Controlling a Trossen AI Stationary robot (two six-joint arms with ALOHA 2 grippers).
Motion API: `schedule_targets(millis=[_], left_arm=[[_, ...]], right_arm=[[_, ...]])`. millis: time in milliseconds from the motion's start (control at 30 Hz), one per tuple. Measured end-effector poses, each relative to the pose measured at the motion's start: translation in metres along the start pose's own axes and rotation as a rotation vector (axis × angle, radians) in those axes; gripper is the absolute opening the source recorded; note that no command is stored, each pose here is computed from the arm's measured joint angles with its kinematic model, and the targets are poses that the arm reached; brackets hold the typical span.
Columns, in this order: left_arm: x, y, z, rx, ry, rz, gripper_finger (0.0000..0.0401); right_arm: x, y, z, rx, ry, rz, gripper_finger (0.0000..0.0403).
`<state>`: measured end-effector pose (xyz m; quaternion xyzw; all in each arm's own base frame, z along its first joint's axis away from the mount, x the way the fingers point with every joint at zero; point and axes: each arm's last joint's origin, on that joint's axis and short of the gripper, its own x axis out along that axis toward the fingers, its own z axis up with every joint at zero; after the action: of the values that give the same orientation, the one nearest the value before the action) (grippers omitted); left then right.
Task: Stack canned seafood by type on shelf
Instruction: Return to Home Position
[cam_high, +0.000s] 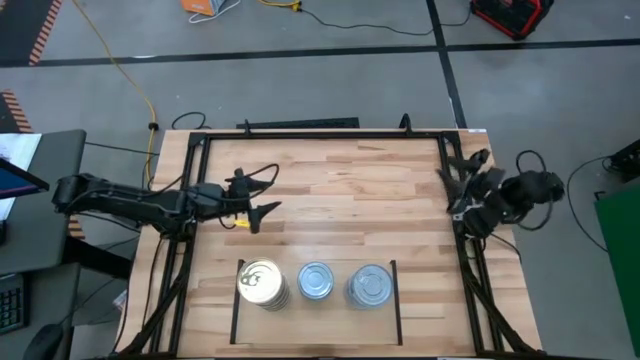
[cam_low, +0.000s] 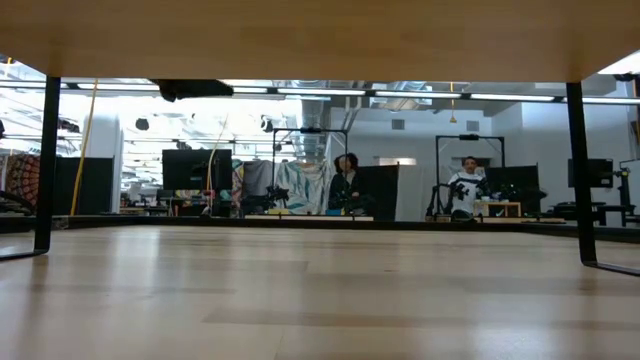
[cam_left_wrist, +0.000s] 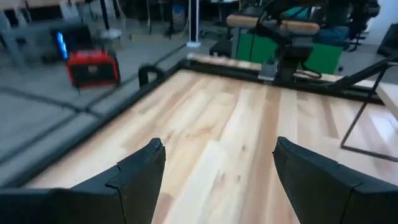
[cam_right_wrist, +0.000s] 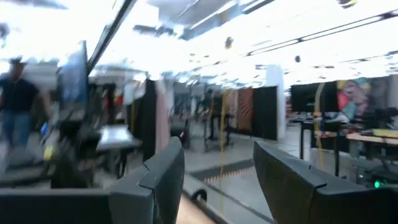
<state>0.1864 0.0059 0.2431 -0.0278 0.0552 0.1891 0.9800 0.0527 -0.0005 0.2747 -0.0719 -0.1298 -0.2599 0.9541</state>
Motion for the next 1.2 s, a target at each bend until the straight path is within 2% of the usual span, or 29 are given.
schedule_targets(millis=[167,333,567,700,933,1033,1200], left_arm=[[0.005,-0.001,-0.011,-0.119,0.086,0.013,0.0288],[0.008,-0.002,-0.016,-0.184,0.122,0.022,0.0288],[0.005,-0.003,-0.011,-0.163,0.079,0.004,0.0288],[0.003,-0.005,-0.010,-0.164,0.076,-0.010,0.0288],[0.001,-0.010,-0.011,-0.130,0.075,-0.019,0.0288],[0.000,-0.013,-0.012,-0.122,0.061,-0.037,0.0288],[-0.004,-0.012,-0.027,-0.134,-0.012,-0.063,0.0288]], right_arm=[[0.000,-0.009,0.011,0.147,-0.080,-0.085,0.0220],[0.001,-0.004,0.003,0.294,-0.022,-0.054,0.0220],[0.001,0.000,-0.013,0.339,0.097,-0.073,0.0221],[0.001,0.002,-0.024,0.316,0.166,-0.095,0.0221],[0.004,0.009,-0.050,0.371,0.187,-0.136,0.0221],[0.006,0.013,-0.060,0.401,0.169,-0.105,0.0221],[0.007,0.019,-0.068,0.412,0.173,0.064,0.0221]])
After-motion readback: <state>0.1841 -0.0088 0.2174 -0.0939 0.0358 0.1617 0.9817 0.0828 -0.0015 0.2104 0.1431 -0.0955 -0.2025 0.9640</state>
